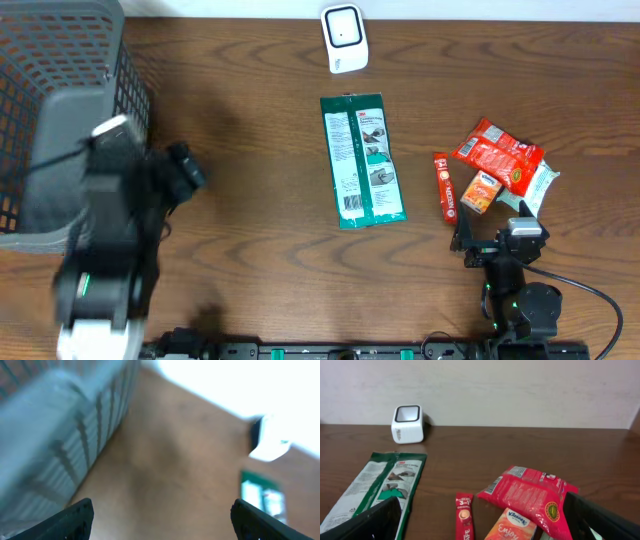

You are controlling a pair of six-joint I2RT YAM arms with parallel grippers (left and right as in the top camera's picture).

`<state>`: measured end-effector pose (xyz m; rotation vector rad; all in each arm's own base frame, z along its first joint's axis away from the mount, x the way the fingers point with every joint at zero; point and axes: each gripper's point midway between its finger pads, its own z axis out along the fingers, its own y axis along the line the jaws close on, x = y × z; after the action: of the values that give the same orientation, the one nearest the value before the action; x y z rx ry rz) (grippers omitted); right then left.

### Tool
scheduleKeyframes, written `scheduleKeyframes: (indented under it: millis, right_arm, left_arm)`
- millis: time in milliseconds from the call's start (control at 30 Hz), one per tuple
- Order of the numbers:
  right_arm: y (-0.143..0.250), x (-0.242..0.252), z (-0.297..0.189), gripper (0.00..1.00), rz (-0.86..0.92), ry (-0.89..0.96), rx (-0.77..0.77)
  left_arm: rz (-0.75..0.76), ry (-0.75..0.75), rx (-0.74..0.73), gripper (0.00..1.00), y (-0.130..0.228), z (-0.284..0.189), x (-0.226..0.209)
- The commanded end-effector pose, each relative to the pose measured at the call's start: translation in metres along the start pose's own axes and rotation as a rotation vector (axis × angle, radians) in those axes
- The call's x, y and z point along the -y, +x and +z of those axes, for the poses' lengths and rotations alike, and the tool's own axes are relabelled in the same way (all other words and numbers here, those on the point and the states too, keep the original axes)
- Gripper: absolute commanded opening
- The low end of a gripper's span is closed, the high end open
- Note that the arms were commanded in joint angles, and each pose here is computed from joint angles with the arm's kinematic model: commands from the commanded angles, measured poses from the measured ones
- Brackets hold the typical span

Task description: Scan the item barcode

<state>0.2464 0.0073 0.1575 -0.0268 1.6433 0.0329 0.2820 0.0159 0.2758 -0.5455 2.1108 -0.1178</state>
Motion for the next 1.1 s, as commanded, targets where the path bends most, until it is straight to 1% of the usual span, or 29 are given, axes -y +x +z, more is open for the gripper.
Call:
scheduleKeyframes:
  millis: [0,100,200,333,567,767,867,1067]
  right_arm:
    - [0.000,0.002,0.000,0.99,-0.010,0.006,0.001]
    - [0.000,0.002,0.000,0.99,-0.010,0.006,0.001]
    - [0.000,0.002,0.000,0.99,-0.010,0.006,0.001]
    - [0.000,0.002,0.000,0.99,-0.010,0.006,0.001]
    - [0.000,0.002,0.000,0.99,-0.010,0.006,0.001]
    - [0.000,0.002,0.000,0.99,-0.010,0.006,0.001]
    - [0.000,0.002,0.000,0.99,-0.010,0.006,0.001]
    - [0.000,0.002,0.000,0.99,-0.010,0.006,0.001]
  left_arm:
    - [-0.034,0.053,0.159,0.89,-0.019,-0.052,-0.004]
    - [-0.044,0.079,0.212,0.89,-0.017,-0.080,-0.010]
    - [-0.044,0.080,0.214,0.89,-0.006,-0.095,-0.018]
    - [-0.050,0.069,0.218,0.89,0.005,-0.104,-0.028]
    - [-0.079,0.065,0.293,0.88,0.029,-0.118,-0.049]
    - [-0.096,0.061,0.330,0.89,0.050,-0.112,-0.062]
    - [-0.105,0.089,0.386,0.88,0.047,-0.105,-0.060]
    - [-0.125,0.226,0.594,0.89,0.024,-0.095,-0.042]
